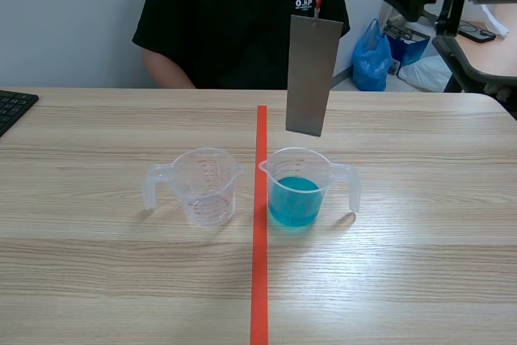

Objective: Do the redox reaction experiment.
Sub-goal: 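Raise the plate and point at it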

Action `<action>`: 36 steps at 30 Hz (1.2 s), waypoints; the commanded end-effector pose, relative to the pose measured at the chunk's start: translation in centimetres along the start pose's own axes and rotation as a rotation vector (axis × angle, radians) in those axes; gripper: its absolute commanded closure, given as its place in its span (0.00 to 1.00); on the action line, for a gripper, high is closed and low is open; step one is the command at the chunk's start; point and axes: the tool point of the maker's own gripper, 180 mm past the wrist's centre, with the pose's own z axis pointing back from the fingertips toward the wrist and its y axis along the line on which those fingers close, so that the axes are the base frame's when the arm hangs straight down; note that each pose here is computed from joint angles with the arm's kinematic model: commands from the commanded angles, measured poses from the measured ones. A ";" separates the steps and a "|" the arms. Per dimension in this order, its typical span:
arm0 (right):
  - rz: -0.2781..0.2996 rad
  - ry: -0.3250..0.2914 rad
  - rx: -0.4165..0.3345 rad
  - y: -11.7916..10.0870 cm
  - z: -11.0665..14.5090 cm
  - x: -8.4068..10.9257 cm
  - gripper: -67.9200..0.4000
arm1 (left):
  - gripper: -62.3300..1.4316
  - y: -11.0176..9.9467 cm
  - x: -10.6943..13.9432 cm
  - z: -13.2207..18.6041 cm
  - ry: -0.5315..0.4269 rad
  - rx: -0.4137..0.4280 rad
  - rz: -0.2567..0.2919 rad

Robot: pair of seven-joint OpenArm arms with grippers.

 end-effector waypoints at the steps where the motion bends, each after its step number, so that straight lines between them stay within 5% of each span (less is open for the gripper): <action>1: 0.031 -0.026 -0.003 -0.2 0.4 1.4 0.97 | 0.93 0.5 0.5 -0.1 -0.020 0.008 -0.011; 19: 0.027 -0.031 0.000 -0.1 0.3 1.5 0.97 | 0.93 1.3 1.0 -0.6 -0.047 0.023 -0.019; 27: 0.027 -0.029 0.000 -0.1 0.3 1.4 0.97 | 0.93 7.4 4.8 -2.4 -0.236 0.079 0.045; 36: 0.027 -0.027 0.000 -0.1 0.3 1.4 0.97 | 0.93 10.8 11.3 -6.8 -0.421 -0.112 0.132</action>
